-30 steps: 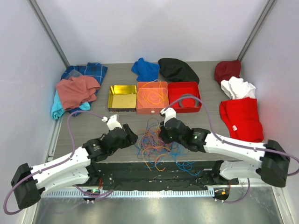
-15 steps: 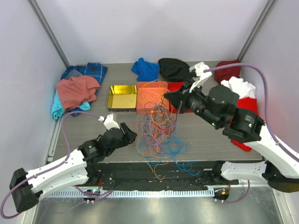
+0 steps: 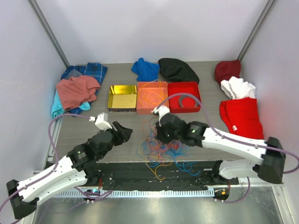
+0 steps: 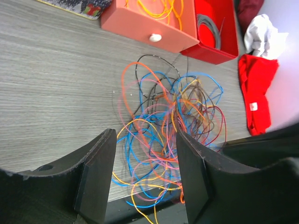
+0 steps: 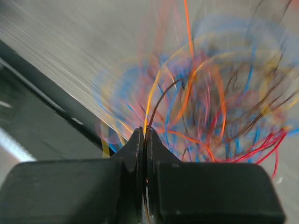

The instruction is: Untangle the cables

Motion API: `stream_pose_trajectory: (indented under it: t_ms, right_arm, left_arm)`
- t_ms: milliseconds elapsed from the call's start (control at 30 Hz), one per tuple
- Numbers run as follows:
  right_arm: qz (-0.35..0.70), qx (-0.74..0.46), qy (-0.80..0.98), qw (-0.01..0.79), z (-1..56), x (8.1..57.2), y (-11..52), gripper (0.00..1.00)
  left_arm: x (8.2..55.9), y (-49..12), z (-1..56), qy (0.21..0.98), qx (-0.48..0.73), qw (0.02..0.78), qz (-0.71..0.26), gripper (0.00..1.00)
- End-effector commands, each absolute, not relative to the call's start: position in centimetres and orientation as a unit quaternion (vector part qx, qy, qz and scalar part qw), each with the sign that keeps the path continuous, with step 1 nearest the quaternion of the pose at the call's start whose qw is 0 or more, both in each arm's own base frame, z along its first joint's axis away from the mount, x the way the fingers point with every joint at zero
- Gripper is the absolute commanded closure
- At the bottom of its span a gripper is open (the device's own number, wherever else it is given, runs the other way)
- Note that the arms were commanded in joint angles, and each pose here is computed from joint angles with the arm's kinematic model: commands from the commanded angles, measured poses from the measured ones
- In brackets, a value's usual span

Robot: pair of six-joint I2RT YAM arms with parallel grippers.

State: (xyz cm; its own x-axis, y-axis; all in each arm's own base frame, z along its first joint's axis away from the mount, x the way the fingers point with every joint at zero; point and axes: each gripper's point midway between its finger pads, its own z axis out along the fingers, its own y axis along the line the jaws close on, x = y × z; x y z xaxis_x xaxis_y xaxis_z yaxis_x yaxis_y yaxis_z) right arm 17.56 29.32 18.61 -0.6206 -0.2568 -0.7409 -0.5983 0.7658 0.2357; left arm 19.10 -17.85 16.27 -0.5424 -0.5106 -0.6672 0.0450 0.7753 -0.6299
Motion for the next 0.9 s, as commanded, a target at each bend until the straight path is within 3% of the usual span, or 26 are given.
stream_pose_trajectory:
  t_ms: [0, 267, 367, 400, 500, 700, 867]
  right_arm:
    - [0.247, -0.208, 0.878, 0.353, 16.1, 16.9, 29.2, 0.99]
    - [0.139, -0.176, 0.899, 0.376, 14.9, 18.5, 24.9, 0.99]
    - [0.158, -0.166, 0.898, 0.375, 15.1, 18.0, 24.8, 0.75]
    - [0.171, -0.157, 0.894, 0.383, 15.8, 17.9, 24.8, 0.61]
    - [0.175, -0.136, 0.891, 0.396, 16.7, 18.0, 24.0, 0.51]
    - [0.188, -0.111, 0.875, 0.432, 19.3, 18.3, 23.0, 0.50]
    - [0.203, -0.122, 0.874, 0.425, 18.8, 18.1, 23.9, 0.58]
  left_arm:
    - [19.2, -17.6, 17.1, 0.818, -0.135, 0.468, -0.305, 0.42]
    - [18.6, -19.4, 14.4, 0.847, -0.100, 0.426, -0.301, 0.42]
    - [18.4, -20.2, 13.0, 0.865, -0.087, 0.403, -0.288, 0.43]
    - [18.5, -20.5, 12.8, 0.865, -0.086, 0.401, -0.289, 0.43]
    - [18.6, -20.8, 11.9, 0.872, -0.083, 0.392, -0.280, 0.43]
    - [18.6, -21.7, 8.5, 0.897, -0.067, 0.360, -0.247, 0.45]
    - [18.9, -23.5, 8.2, 0.897, -0.057, 0.350, -0.264, 0.48]
